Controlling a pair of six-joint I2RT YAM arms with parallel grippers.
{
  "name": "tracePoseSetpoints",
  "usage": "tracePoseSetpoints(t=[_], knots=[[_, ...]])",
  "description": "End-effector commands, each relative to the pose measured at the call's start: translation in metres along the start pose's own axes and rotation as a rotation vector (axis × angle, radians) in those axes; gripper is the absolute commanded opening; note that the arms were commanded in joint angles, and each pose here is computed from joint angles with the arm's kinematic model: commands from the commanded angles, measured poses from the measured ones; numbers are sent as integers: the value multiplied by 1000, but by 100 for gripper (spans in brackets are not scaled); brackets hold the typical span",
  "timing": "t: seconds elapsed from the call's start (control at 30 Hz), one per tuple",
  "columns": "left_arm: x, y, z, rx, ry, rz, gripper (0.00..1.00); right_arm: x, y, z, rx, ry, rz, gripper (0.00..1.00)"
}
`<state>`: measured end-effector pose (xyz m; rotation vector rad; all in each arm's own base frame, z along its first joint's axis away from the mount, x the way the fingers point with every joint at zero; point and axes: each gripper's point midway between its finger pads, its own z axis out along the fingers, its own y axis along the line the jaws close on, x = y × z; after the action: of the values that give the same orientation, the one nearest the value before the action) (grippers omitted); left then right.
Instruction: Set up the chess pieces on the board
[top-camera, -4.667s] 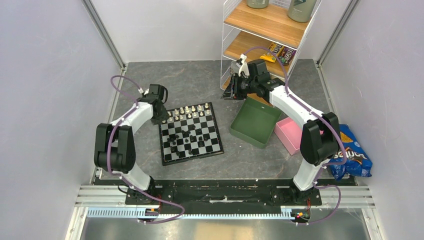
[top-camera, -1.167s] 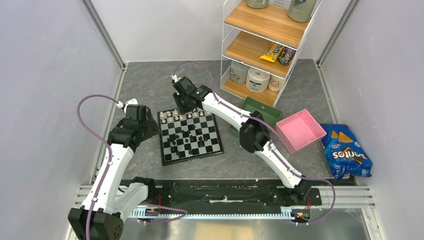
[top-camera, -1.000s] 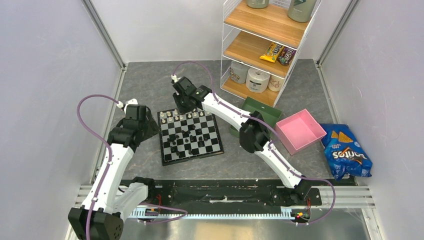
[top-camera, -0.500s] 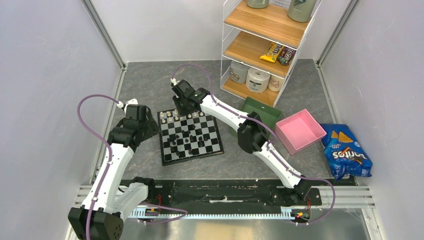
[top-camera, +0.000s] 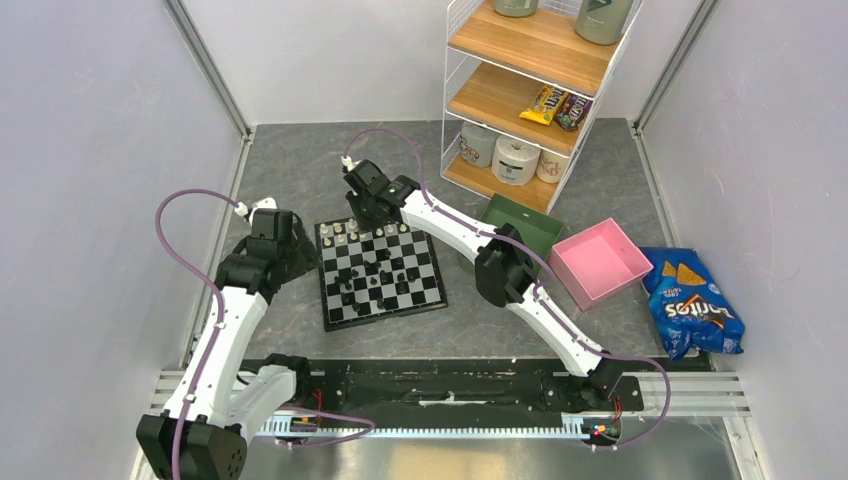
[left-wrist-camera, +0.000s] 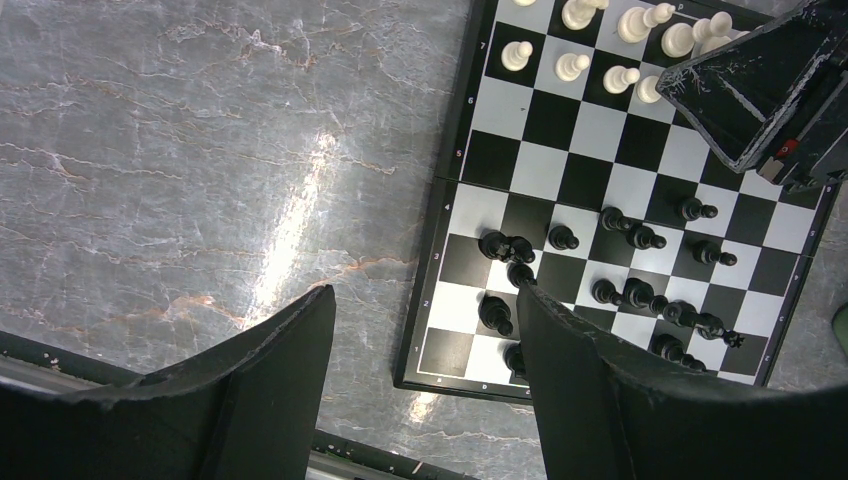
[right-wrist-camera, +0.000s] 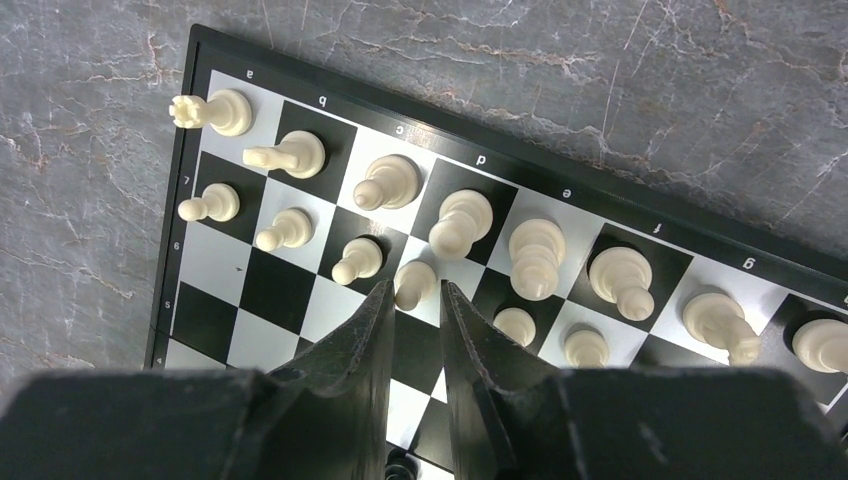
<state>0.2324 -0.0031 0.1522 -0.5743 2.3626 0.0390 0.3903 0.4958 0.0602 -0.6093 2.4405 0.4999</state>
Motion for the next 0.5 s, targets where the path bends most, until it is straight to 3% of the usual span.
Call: tracePoseSetpoints(t=[0.0, 0.47], knots=[[-9, -3, 0, 14, -30, 5, 74, -23, 7, -19, -5, -66, -26, 31], [-8, -4, 1, 16, -24, 6, 74, -23, 9, -21, -14, -65, -33, 31]])
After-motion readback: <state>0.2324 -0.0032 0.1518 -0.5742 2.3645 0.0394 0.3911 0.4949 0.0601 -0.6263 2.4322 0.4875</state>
